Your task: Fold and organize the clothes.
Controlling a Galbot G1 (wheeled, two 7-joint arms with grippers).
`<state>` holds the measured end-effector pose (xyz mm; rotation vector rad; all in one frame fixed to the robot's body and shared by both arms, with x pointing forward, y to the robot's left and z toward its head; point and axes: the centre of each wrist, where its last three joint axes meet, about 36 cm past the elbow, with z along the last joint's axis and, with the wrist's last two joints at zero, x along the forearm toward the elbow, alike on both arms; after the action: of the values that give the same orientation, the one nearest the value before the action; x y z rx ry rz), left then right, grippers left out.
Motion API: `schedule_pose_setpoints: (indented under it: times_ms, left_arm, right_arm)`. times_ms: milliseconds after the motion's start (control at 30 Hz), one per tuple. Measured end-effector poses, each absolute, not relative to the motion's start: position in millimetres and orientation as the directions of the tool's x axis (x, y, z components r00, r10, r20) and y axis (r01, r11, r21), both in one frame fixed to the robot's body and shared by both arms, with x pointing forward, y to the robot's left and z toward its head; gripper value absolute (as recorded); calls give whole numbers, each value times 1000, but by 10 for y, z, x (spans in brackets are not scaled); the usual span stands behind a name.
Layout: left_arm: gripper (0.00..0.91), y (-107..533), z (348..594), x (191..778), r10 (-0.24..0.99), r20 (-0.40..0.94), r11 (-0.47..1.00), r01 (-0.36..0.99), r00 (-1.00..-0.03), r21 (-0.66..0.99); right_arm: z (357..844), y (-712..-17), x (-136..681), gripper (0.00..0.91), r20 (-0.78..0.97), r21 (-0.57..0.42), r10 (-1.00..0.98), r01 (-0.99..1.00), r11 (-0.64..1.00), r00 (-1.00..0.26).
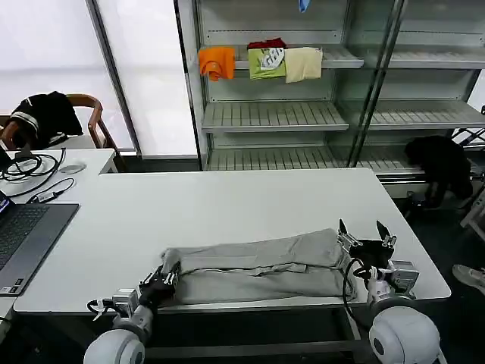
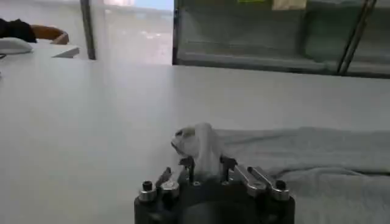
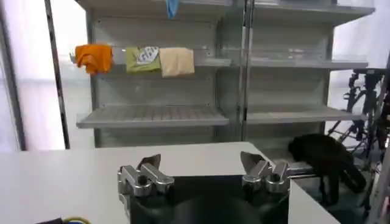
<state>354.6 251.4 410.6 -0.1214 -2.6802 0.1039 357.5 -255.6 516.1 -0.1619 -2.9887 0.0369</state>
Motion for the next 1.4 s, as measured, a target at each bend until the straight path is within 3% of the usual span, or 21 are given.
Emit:
schedule_pose_setpoints:
  times_ms: [467, 767, 1200, 1400]
  left_arm:
    - [0, 2674, 3965, 3561, 91, 412, 994, 59, -907, -90]
    - [0, 3220, 3993, 3685, 9, 386, 999, -9, -922, -45]
    - [0, 4823, 4493, 3926, -232, 317, 972, -204, -920, 120]
    - [0, 5117, 4768, 3950, -283, 285, 957, -247, -916, 154]
  right_arm:
    - [5173, -2656, 3658, 907, 150, -22, 126, 124, 992, -981]
    - [5154, -2641, 3734, 907, 155, -7, 127, 127, 992, -980]
    - [5144, -2589, 3786, 907, 157, 11, 120, 123, 992, -980]
    - [5155, -2569, 3762, 907, 156, 14, 124, 128, 992, -980]
